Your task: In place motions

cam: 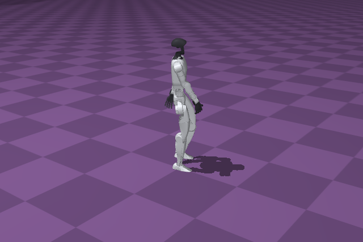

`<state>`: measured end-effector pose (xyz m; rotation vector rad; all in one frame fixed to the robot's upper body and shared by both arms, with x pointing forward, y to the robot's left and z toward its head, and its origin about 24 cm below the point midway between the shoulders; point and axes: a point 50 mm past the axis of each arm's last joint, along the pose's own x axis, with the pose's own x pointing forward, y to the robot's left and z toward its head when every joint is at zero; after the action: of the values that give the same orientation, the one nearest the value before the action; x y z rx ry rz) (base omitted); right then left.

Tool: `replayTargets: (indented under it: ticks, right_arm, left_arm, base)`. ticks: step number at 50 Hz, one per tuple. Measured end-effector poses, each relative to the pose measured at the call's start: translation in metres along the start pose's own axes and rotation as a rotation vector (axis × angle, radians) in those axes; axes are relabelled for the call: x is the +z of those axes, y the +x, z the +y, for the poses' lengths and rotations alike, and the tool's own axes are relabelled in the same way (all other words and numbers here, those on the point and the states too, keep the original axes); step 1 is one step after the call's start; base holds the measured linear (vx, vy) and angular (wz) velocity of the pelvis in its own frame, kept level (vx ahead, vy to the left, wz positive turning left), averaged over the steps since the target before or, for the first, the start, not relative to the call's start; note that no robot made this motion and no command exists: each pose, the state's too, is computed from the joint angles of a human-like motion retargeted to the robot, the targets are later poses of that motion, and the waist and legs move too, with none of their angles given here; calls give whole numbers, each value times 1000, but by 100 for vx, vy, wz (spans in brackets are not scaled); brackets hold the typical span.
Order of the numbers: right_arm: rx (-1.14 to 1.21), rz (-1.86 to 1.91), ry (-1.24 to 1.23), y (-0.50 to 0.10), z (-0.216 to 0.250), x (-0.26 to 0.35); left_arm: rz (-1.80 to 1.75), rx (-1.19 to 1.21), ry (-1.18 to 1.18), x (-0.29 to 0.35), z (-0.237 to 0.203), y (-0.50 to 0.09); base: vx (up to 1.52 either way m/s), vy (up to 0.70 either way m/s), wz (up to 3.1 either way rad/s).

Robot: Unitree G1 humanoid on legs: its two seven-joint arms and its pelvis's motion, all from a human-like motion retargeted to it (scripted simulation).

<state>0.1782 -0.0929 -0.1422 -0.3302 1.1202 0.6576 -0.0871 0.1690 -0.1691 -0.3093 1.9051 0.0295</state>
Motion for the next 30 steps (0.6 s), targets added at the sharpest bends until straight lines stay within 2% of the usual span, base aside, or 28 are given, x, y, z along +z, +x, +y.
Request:
replayTargets:
  ticks: [6,13,20,24,30]
  right_arm:
    - [51,81,44,2,15,-24]
    - [38,-41,60,-1,1,-3]
    - [9,-54,-16,-2,-2,0]
    - [27,3,12,-3,2,-29]
    - [-25,184,119,-14,2,-98]
  left_arm:
    - [-52,26,13,13,3,-2]
    - [-134,91,110,45,16,-12]
    - [-77,-4,-49,23,4,-6]
    - [-33,-34,-107,22,1,-7]
    - [-179,103,72,85,7,-25]
  base:
    - [-4,7,17]
    - [-30,17,45]
    - [-19,6,-45]
    - [-17,6,9]
    - [-22,8,-19]
